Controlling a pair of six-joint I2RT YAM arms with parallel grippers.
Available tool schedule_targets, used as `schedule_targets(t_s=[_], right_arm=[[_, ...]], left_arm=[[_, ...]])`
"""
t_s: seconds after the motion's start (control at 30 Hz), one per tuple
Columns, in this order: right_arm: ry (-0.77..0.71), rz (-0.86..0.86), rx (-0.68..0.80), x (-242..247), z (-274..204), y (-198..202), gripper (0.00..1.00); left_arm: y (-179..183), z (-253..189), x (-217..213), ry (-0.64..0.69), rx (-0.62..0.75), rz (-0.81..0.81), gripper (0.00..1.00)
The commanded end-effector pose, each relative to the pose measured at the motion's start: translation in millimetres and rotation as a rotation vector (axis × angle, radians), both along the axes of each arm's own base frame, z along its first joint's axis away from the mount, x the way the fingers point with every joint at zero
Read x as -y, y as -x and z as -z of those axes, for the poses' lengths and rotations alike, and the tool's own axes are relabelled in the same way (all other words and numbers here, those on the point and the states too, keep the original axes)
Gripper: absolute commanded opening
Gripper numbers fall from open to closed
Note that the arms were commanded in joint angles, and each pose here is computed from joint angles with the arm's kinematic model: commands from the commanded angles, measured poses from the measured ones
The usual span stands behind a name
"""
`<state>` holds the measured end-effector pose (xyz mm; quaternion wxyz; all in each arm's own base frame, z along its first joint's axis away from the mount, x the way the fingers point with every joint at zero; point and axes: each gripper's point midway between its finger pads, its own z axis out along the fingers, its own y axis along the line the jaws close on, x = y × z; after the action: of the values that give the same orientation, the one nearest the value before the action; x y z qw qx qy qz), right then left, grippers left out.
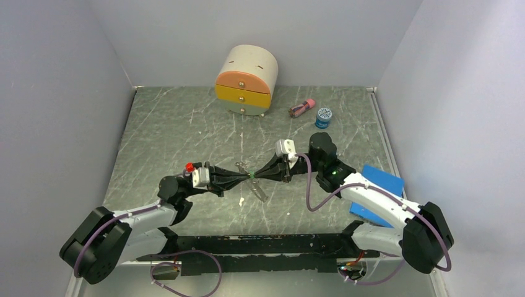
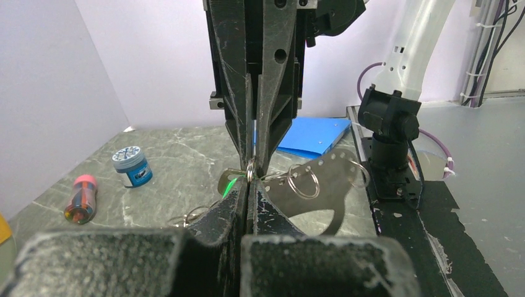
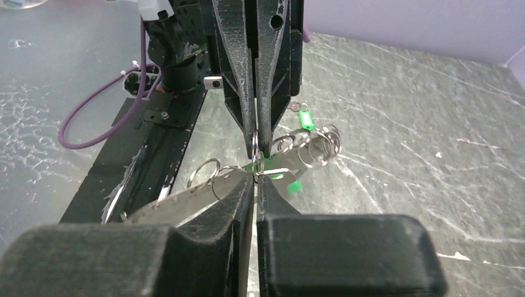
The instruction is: Put the keys on the keyring
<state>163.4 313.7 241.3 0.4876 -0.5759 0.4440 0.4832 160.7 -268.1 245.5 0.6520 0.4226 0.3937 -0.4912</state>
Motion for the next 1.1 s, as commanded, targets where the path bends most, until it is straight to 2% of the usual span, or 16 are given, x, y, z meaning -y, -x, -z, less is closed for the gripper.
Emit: schedule_targets(t_s=[0.0,0.1,0.7,0.9,0.93,1.0,1.07], right_arm=[[-0.024,-0.019,0.044,-2.7,-17.9,-1.7,0.06],[-0.015,-0.01,0.042,-2.0,-13.2,-2.6,0.0],[0.023,-0.016,-0.006,-11.7,5.8,-4.9,0.0],[0.055,0.043,-0.007,-15.2,12.7,-12.6,0.0],[0.052,0.052,-0.004,-14.7,11.4,-13.3,0.04],[0.034,0.085,0.011,-12.4,5.0,-15.7,0.22],[0.013,0.107,0.033,-9.0,-0.7,-15.4,0.36]], left_arm=[[3.6,-13.5,-2.4,0.031,0.039,0.007,0.03],[3.7,-14.6,-2.9,0.03,0.043,0.001,0.03],[2.8,-25.2,-4.9,0.064,0.05,-0.01,0.03],[1.3,-21.1,-3.2,0.042,0.033,-0.007,0.03],[0.8,-21.0,-3.5,0.042,0.032,-0.012,0.03],[0.1,-19.2,-3.7,0.034,0.027,-0.017,0.03],[-0.8,-17.1,-3.7,0.023,0.024,-0.023,0.03]])
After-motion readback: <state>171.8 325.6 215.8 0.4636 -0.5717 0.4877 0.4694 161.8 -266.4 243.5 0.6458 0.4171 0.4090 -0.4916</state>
